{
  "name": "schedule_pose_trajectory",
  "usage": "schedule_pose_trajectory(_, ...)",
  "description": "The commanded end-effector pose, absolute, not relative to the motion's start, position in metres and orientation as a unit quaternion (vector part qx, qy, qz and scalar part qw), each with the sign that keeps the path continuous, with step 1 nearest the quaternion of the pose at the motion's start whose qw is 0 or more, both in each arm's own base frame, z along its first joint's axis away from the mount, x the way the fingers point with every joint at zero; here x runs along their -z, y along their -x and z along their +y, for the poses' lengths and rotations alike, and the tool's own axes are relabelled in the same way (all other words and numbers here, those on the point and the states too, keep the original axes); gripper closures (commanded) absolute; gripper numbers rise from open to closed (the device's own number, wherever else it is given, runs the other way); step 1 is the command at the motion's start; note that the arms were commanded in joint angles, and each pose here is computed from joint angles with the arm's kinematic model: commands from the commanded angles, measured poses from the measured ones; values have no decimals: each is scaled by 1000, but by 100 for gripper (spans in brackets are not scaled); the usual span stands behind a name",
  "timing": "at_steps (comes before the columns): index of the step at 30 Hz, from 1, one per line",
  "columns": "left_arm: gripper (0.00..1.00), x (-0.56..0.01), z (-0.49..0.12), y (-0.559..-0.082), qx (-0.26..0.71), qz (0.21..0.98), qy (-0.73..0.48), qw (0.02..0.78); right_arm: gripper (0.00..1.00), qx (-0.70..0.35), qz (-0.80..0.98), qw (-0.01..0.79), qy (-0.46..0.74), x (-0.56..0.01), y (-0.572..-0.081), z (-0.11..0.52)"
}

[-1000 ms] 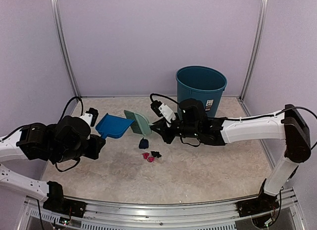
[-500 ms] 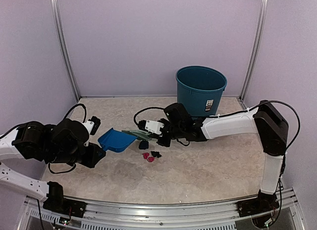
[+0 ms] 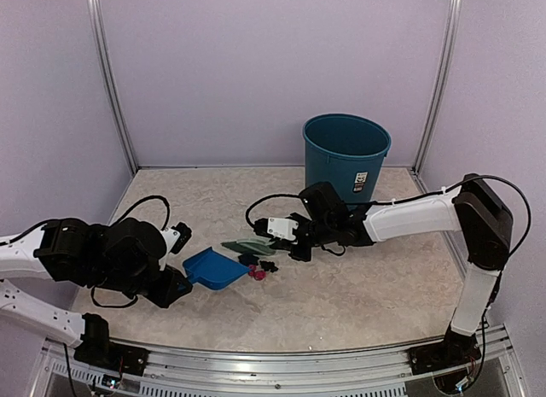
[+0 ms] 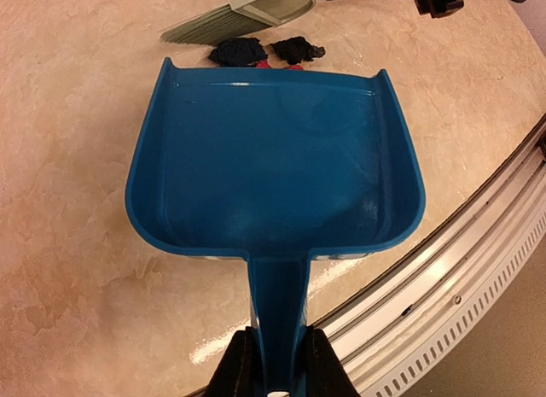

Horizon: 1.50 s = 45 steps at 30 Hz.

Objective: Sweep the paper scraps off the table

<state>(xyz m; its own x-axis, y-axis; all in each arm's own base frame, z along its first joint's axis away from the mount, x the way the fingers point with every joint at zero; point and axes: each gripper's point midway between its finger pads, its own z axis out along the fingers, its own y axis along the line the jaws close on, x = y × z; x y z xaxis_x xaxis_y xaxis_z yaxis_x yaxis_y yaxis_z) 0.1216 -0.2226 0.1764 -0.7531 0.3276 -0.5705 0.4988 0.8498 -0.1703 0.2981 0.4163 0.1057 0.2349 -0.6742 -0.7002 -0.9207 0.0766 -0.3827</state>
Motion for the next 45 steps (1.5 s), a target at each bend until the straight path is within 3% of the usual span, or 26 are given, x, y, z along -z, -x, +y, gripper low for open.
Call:
schedule_pose_trajectory(1, 100, -172, -229, -115, 167, 915, -255, 263, 100, -182, 597, 426, 655, -120, -289, 403)
schedule_pose_trajectory(6, 100, -163, -227, -115, 151, 918, -261, 258, 100, -188, 593, 451, 640, -138, -289, 398)
schedule_pose_trajectory(10, 100, -152, -230, -116, 144, 921, -261, 251, 100, -164, 641, 530, 530, -183, -325, 388)
schedule_pose_trajectory(15, 100, -134, -232, -119, 109, 930, -262, 235, 100, -191, 682, 537, 458, -204, -337, 377)
schedule_pose_trajectory(25, 100, -103, -233, -132, 14, 941, -253, 223, 100, -196, 749, 514, 370, -175, -337, 351)
schedule_pose_trajectory(45, 100, -52, -256, -142, -20, 938, -290, 188, 100, -293, 721, 429, 458, -103, -293, 379)
